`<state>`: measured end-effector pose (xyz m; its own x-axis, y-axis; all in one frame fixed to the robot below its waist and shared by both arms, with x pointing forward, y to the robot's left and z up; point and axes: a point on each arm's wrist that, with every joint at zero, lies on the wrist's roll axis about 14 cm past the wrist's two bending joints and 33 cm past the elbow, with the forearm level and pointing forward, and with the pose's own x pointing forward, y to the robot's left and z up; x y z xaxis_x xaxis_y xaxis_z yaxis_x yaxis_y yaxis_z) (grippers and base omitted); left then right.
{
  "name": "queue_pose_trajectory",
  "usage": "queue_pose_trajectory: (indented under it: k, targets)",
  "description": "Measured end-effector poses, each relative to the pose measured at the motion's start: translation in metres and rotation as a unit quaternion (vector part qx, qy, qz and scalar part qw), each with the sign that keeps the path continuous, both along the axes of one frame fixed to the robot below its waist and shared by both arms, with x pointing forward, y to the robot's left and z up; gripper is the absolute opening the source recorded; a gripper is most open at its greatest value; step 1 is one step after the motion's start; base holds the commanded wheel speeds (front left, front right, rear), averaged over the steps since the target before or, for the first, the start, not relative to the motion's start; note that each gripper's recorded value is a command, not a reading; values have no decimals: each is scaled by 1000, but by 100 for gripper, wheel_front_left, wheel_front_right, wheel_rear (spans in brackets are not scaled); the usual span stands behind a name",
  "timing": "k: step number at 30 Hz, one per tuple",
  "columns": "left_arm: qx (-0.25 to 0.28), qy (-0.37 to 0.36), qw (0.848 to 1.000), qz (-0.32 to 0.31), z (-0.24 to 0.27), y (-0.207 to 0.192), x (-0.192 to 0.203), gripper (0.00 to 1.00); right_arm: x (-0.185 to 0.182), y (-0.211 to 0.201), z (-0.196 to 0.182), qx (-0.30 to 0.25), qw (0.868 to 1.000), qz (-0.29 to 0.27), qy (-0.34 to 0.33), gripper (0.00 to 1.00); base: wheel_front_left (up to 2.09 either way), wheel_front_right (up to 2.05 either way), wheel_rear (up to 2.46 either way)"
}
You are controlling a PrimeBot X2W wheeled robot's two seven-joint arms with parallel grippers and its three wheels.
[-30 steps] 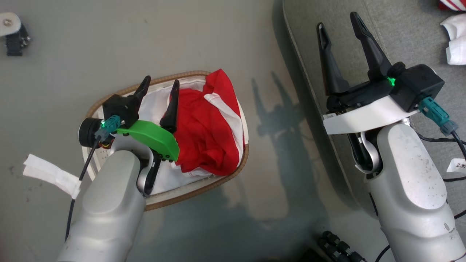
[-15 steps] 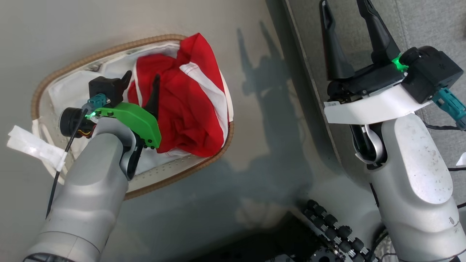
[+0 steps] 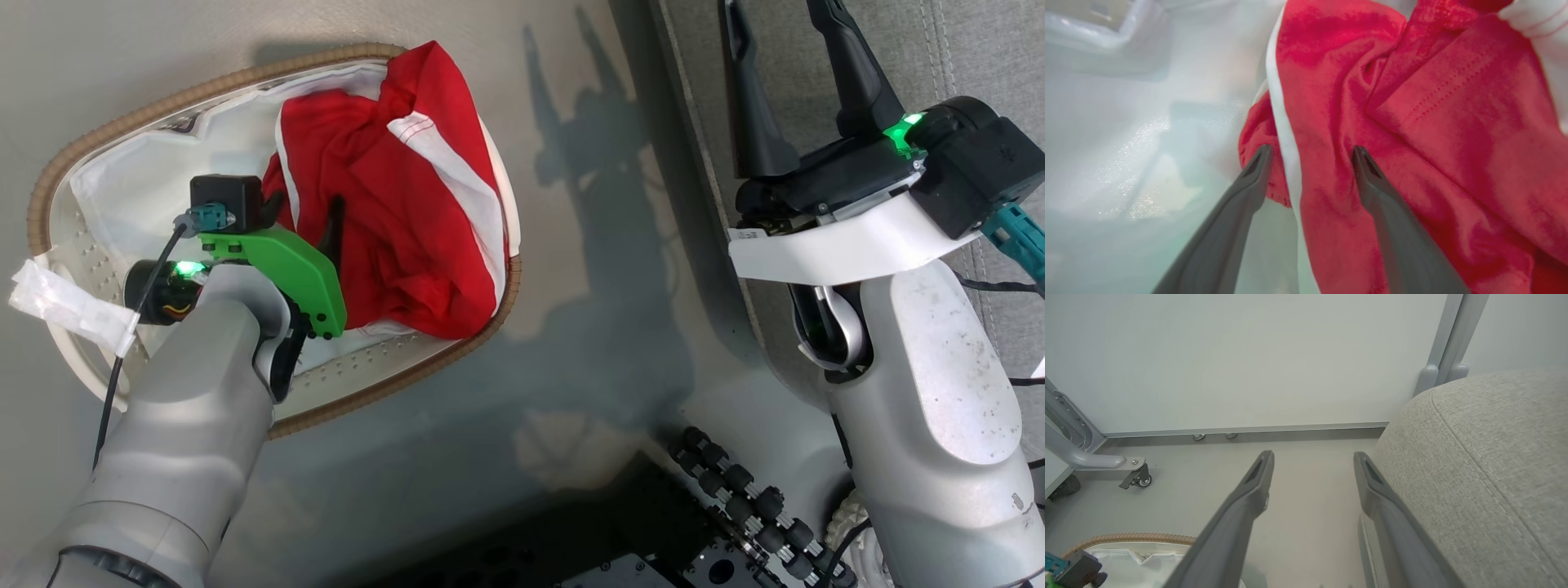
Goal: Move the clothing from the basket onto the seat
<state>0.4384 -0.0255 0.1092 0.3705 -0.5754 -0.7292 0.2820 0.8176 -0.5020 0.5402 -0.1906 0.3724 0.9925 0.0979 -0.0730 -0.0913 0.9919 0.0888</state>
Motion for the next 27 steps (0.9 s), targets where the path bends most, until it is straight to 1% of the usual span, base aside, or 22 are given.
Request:
queue_pose_trajectory:
  k: [3, 12, 15, 16, 17, 18, 21, 23, 27]
  targets:
    - [0, 18, 1000, -1, -2, 0, -5, 100, 0, 2, -1, 2, 1000, 2, 0, 100, 0, 0, 0]
    - [-40, 88, 995, -20, 6, -23, -32, 100, 1, 5, -4, 3, 1000, 5, 1, 100, 0, 0, 0]
    - [-55, 96, 993, -31, 11, -30, -38, 100, 2, 5, -4, 3, 1000, 5, 1, 100, 0, 0, 0]
    - [-58, 97, 993, -34, 12, -31, -39, 64, 2, 5, -4, 2, 1000, 5, 1, 100, 0, 0, 0]
    - [-59, 97, 993, -37, 13, -31, -41, 37, 2, 5, -4, 2, 1000, 5, 0, 100, 0, 0, 0]
    - [-59, 96, 993, -41, 13, -31, -42, 0, 2, 4, -4, 2, 1000, 4, 0, 100, 0, 0, 0]
    - [-62, 90, 993, -48, 15, -32, -44, 0, 3, 4, -2, 2, 1000, 3, -2, 100, 0, 0, 0]
    - [-64, 85, 993, -41, 16, -31, -41, 0, 4, 3, 0, 4, 1000, 3, -3, 100, 0, 0, 0]
    - [-63, 72, 995, -38, 18, -28, -36, 0, 6, 1, 11, 10, 1000, 0, -14, 100, 0, 0, 0]
